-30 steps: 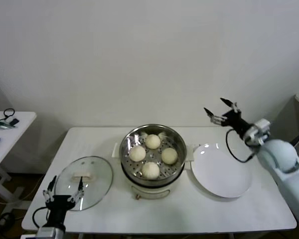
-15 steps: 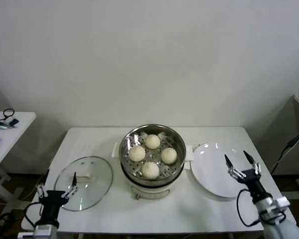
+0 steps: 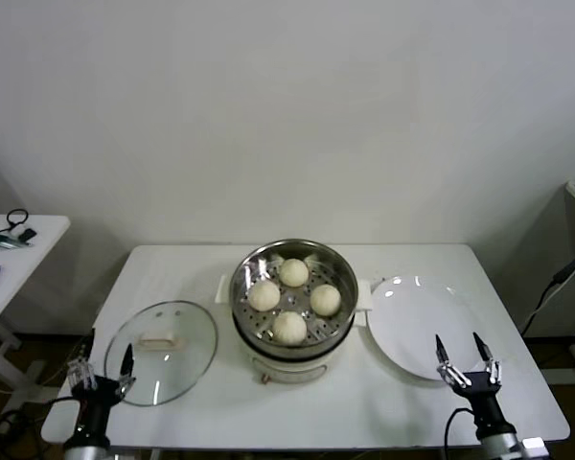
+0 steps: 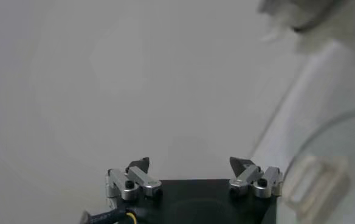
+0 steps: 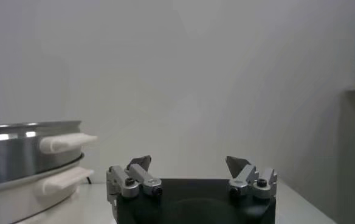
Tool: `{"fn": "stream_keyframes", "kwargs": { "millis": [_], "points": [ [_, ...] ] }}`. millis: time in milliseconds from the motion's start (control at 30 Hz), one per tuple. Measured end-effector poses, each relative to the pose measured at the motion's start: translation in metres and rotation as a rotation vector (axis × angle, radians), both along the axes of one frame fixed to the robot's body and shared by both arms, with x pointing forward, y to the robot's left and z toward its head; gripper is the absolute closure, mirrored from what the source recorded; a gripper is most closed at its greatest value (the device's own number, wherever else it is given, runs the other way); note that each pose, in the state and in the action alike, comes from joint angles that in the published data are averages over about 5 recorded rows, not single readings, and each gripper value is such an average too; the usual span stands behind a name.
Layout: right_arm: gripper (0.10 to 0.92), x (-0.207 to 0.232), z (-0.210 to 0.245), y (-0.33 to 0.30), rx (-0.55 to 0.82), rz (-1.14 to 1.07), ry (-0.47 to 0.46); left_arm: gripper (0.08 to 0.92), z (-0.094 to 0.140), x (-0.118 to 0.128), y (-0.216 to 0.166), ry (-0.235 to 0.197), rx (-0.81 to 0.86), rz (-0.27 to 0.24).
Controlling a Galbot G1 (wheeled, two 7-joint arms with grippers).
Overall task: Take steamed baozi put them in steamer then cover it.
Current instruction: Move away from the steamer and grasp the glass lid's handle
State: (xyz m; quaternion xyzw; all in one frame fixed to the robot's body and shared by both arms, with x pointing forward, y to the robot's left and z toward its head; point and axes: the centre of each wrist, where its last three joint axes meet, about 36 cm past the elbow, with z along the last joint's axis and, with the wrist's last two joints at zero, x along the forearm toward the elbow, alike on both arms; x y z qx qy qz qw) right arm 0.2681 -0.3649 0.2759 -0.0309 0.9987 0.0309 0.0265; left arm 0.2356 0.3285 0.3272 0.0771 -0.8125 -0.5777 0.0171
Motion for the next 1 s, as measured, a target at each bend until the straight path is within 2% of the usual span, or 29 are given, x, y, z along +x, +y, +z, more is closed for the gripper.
{"fn": "stream_keyframes", "kwargs": {
  "millis": [233,533,1000],
  "points": [
    [0.2,-0.003,-0.01,0.005,0.01,-0.019,-0.003,0.177,-0.033,0.002,0.013,0.049,0.24,-0.059],
    [0.2,-0.008,-0.016,0.006,0.016,-0.045,-0.007,0.177,-0.062,0.015,0.026,0.096,0.378,-0.106],
    [0.2,-0.022,-0.021,0.01,0.028,-0.076,-0.009,0.177,-0.086,0.058,0.03,0.123,0.432,-0.107]
  ]
}}
